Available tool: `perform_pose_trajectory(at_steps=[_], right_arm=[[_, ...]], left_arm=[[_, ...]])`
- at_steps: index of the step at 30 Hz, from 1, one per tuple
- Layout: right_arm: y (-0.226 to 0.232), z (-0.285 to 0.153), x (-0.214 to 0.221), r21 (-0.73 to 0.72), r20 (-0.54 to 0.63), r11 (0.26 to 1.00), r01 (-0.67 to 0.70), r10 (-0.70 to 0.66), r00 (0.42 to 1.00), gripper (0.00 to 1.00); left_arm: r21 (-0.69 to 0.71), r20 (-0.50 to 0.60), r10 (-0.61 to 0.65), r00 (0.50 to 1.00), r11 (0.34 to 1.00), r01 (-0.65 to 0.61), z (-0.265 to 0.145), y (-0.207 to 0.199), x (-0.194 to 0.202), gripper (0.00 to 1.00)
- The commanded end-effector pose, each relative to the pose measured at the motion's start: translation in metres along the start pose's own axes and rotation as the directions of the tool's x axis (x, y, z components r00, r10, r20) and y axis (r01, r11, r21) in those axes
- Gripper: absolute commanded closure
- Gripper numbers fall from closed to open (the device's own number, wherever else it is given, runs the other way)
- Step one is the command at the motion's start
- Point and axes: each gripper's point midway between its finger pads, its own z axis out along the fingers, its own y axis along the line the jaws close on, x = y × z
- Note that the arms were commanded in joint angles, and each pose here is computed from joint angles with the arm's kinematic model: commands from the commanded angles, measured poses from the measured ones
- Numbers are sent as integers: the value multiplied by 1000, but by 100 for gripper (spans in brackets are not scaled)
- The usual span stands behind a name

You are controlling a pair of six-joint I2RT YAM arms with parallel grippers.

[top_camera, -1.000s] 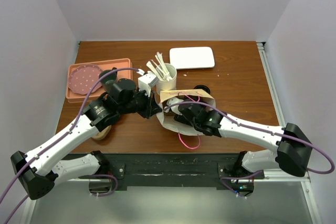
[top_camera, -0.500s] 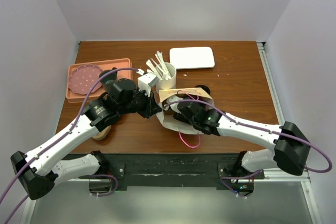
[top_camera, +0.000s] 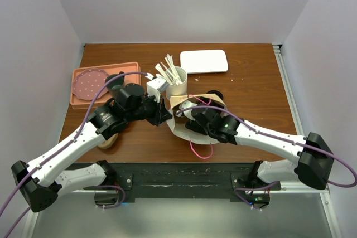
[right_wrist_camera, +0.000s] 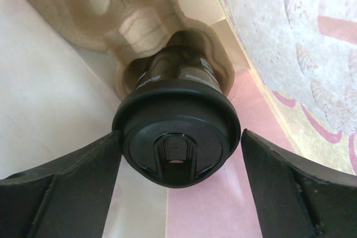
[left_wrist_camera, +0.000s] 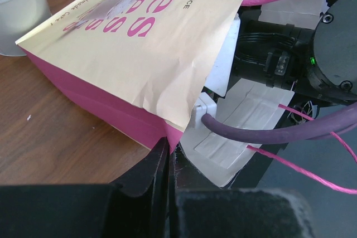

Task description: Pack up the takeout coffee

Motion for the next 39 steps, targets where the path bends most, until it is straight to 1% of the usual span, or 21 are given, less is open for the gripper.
perform_pose_trajectory(at_steps=[1,8,22,29,39], right_arm=[[-19,-12,-14,34,42,998,-61,59,997,6],[-22,-18,-14,32,43,997,-67,65,997,2],[-23,-25,-20,2,61,997,-82,81,995,2],[-24,-26,-17,10,42,996,-91,90,995,2],[-20,-26,-18,-14,35,994,-105,105,994,2]], left_arm=[[57,57,9,998,998,-12,-5,-17,-21,93],[57,55,6,998,998,-9,-5,-17,-20,93],[56,52,8,999,998,-11,-4,-17,-20,93],[46,50,13,999,999,-15,-5,-15,-21,93],[60,81,0,997,998,-5,-12,-27,-46,92]])
